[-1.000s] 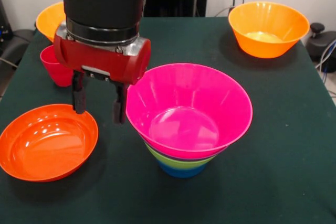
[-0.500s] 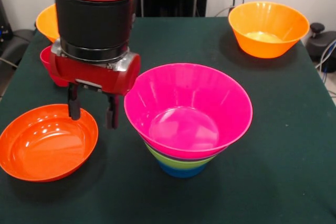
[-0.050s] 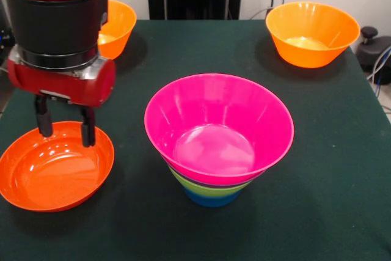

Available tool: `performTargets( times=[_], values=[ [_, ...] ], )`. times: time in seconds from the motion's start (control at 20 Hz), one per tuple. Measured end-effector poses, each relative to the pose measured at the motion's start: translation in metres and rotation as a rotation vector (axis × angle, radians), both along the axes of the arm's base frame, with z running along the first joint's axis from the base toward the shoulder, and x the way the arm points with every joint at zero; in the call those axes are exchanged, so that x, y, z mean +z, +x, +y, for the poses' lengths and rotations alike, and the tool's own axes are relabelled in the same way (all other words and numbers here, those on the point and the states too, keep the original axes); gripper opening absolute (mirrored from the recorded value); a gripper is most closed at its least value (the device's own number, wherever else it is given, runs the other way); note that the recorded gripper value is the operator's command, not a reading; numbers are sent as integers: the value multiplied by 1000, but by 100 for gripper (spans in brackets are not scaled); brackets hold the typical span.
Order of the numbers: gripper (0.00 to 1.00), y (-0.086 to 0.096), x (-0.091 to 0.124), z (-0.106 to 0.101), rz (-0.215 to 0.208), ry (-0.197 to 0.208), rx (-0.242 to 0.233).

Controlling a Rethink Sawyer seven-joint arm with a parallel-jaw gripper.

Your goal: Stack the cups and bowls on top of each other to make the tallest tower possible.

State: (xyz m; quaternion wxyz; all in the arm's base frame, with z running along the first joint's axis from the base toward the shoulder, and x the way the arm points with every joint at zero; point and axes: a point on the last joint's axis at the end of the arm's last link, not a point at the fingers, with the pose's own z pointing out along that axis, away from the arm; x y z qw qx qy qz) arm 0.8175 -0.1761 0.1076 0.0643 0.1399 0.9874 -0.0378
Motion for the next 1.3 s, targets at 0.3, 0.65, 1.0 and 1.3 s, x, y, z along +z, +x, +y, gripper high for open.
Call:
performTargets(
  times=[0.3,0.65,1.0,1.3],
  values=[
    [100,-2,-5,-11,0,13,3],
    [100,-2,-22,-5,8,48,4],
    [100,-6,-54,-1,34,61,7],
    [100,-3,-86,-4,37,67,3]
  ],
)
